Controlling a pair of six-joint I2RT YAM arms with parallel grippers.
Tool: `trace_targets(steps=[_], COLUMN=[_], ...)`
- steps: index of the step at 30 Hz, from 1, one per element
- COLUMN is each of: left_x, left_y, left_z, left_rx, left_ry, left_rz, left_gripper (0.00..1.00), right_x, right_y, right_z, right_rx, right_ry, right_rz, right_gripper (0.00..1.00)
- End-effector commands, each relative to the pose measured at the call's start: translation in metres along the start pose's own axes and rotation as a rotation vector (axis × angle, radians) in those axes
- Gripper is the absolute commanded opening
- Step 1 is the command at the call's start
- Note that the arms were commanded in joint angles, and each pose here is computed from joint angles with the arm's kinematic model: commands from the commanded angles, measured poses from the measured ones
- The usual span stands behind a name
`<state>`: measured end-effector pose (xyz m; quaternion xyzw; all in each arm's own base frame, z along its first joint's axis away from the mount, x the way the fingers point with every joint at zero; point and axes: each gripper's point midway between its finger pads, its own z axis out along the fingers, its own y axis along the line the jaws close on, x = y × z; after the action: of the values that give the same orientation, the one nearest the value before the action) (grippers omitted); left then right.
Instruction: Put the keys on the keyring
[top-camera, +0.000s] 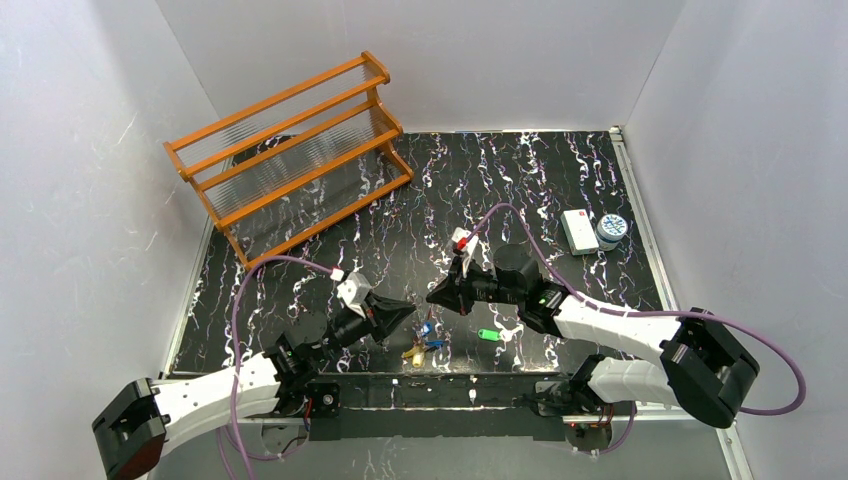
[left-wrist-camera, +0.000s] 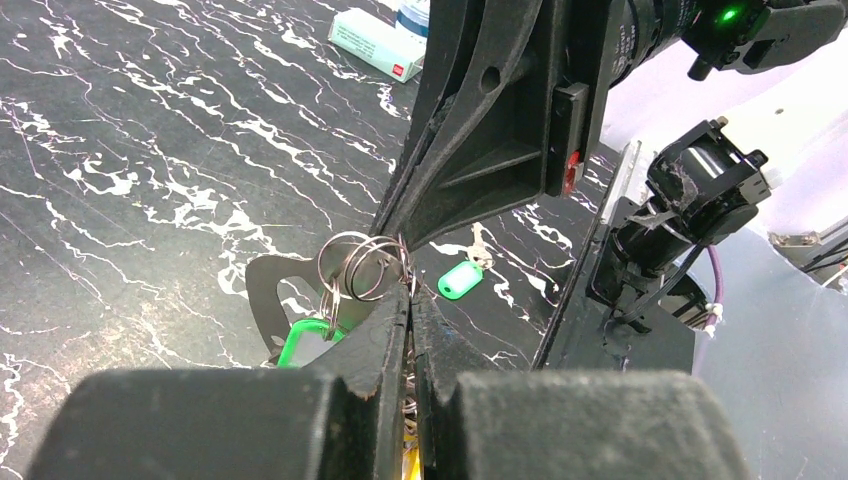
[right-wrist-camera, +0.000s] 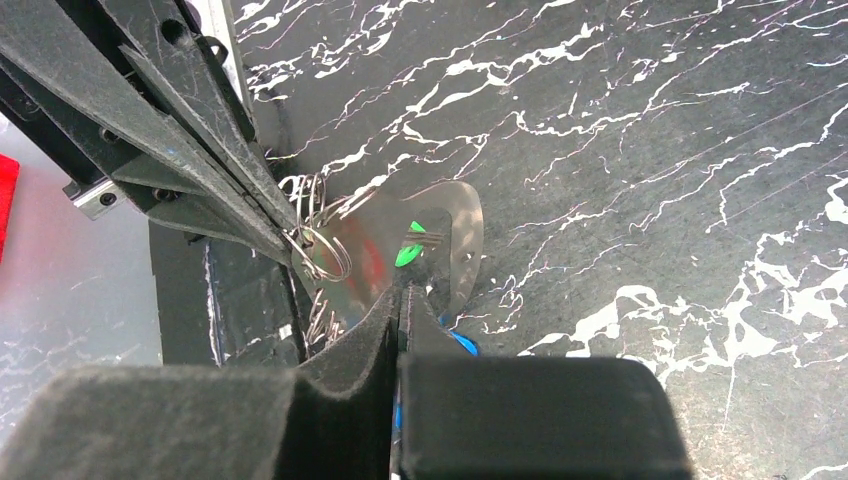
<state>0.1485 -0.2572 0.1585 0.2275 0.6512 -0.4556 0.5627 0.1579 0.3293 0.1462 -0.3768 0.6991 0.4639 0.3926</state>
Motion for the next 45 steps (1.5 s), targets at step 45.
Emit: trace_targets(steps=[45], left_x=[-0.029], left_y=[-0.019], left_z=[-0.013], left_rx=[0.198], left_ry=[-0.184], left_rz=[0.648], left_gripper=[0.00], right_x=[-0.005], right_y=[-0.004], right_z=[-0.002], right_rx=[0.035], right_ry=[0.009], right_rz=[0.010], right_gripper=[0.01])
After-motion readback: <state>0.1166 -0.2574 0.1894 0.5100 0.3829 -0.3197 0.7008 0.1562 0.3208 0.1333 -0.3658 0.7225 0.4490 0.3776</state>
